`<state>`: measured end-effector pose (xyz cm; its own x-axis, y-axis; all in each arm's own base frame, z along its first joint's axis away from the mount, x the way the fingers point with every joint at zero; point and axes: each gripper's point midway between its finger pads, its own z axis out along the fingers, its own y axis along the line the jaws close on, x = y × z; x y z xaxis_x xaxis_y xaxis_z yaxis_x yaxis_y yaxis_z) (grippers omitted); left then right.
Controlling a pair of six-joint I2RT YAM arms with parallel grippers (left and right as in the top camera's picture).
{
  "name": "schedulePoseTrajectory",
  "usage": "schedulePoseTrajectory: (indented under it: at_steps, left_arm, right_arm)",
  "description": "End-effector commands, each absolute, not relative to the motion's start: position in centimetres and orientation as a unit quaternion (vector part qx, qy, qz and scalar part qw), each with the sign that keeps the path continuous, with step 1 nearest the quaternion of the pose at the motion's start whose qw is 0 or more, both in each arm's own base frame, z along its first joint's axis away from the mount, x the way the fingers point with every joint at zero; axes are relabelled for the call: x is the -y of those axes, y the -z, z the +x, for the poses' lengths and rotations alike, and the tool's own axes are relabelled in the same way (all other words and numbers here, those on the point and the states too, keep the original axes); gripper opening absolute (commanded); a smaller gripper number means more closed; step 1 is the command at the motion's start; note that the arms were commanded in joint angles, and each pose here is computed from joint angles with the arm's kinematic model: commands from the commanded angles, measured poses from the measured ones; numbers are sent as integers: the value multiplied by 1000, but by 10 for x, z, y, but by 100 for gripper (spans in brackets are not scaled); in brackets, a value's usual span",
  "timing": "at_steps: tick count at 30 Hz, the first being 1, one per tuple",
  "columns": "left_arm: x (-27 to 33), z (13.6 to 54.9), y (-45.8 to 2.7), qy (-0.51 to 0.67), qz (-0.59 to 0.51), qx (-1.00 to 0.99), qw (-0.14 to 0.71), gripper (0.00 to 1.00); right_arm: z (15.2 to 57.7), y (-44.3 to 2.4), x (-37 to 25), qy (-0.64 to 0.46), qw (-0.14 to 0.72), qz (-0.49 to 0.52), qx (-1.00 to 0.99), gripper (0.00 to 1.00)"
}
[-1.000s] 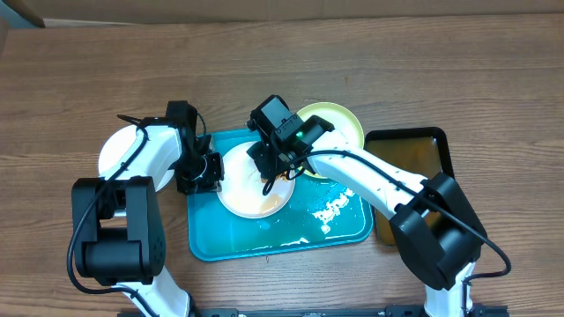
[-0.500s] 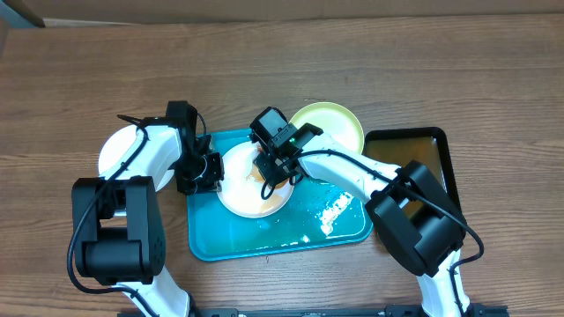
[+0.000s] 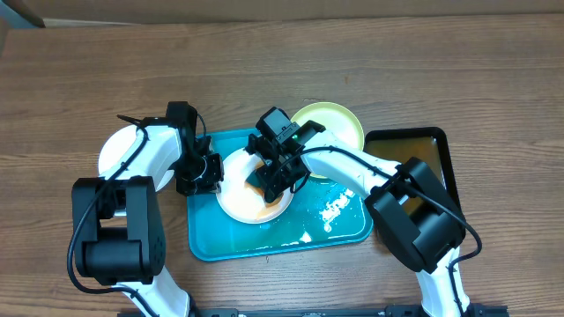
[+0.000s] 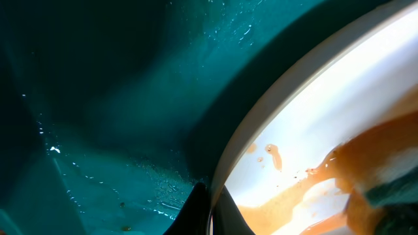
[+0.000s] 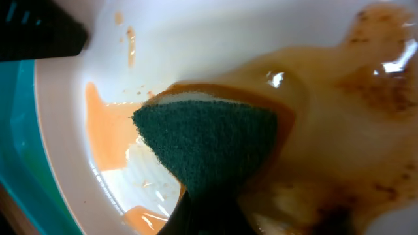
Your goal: Clean dirty plates on tray and stack at the side
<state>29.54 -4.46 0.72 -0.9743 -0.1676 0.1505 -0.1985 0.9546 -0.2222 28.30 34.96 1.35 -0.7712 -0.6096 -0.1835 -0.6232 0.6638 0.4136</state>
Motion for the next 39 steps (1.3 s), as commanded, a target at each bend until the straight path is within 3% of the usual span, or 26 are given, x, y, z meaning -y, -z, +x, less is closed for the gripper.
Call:
schedulePoseTrajectory:
  at_steps: [1,4,9,22,39]
  left_arm:
    - [47,293,-2,-119,90,986,74,4]
    - [47,293,-2,-119,90,986,74,4]
    - [47,293,-2,-119,90,986,73,4]
    - [47,293,-2,-119,90,986,73,4]
    - [47,293,-2,-119,90,986,73,4]
  right_arm:
    - [287,-12,-355,-228,17,-338,-913,4]
    - [326,-6,-325,-131,65,-266,-953,4]
    - [359,-4,-290,-42,111,-237,-964,4]
    - [385,-28,-295,-23,159,-246,-956,4]
    - [275,-9,-320,-190,-59,-250,-948,4]
